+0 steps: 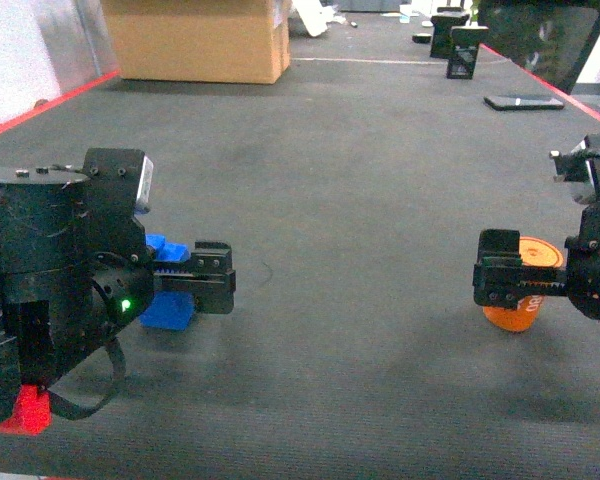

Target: Sort blue parts and orange caps into right shelf containers

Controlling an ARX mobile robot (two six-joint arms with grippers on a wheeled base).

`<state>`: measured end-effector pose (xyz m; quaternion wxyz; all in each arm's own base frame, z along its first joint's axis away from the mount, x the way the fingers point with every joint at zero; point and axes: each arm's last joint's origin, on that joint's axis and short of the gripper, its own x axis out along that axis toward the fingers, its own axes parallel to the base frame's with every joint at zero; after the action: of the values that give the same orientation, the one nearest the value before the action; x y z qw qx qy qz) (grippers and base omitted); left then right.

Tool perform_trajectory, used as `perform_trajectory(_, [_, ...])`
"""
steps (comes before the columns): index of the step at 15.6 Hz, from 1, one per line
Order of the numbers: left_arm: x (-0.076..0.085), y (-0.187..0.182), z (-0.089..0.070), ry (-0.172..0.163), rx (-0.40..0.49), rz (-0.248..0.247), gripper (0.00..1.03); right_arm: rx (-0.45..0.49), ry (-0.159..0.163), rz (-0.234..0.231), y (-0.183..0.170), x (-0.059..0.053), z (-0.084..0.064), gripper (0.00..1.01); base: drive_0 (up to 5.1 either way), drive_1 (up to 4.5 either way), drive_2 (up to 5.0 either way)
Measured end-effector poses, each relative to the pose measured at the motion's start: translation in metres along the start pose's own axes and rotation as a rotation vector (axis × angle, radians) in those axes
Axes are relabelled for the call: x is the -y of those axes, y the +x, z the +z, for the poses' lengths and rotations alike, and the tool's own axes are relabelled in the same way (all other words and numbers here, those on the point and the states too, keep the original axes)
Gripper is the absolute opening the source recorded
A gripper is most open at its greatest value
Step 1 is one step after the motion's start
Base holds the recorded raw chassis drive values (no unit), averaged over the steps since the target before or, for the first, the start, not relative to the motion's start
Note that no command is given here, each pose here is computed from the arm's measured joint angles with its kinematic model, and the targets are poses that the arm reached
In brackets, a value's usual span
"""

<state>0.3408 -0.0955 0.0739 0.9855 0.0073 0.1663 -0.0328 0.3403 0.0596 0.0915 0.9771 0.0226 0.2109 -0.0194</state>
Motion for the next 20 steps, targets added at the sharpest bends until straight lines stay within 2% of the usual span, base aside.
perform_trajectory(3, [0.0, 0.003, -0.008, 0.007, -0.028, 0.007, 0.98, -0.047, -0.003, -0.01, 0.006, 0.001, -0.014, 0.98, 0.0, 0.0, 0.0])
perform_trajectory(7, [0.0, 0.004, -0.011, 0.021, -0.061, 0.024, 0.98, -0.052, -0.005, -0.019, 0.011, -0.002, -0.016, 0.98, 0.0, 0.0, 0.0])
perform_trajectory(9, [0.0, 0.004, -0.013, 0.029, -0.089, 0.029, 0.95, -0.093, -0.016, -0.012, 0.011, -0.004, -0.02, 0.81, 0.0, 0.0, 0.0])
perform_trajectory(12, [0.0, 0.004, -0.014, 0.033, -0.104, 0.03, 0.67, -0.094, -0.01, -0.002, 0.01, -0.006, -0.02, 0.51, 0.0, 0.0, 0.0])
perform_trajectory(14, [0.0, 0.003, -0.013, 0.031, -0.096, 0.031, 0.47, -0.08, -0.006, 0.0, 0.009, -0.006, -0.019, 0.45, 0.0, 0.0, 0.0])
perform_trajectory(15, [-0.001, 0.001, -0.011, 0.029, -0.088, 0.036, 0.42, -0.067, -0.002, 0.002, 0.006, -0.006, -0.017, 0.45, 0.0, 0.0, 0.0])
perform_trajectory(17, [-0.004, -0.011, 0.003, 0.01, -0.015, 0.048, 0.42, -0.014, 0.009, 0.006, -0.01, -0.004, -0.007, 0.44, 0.0, 0.0, 0.0])
perform_trajectory(20, [-0.013, -0.044, 0.04, -0.04, 0.163, 0.056, 0.42, 0.127, 0.022, 0.004, -0.046, -0.001, 0.022, 0.44, 0.0, 0.0, 0.0])
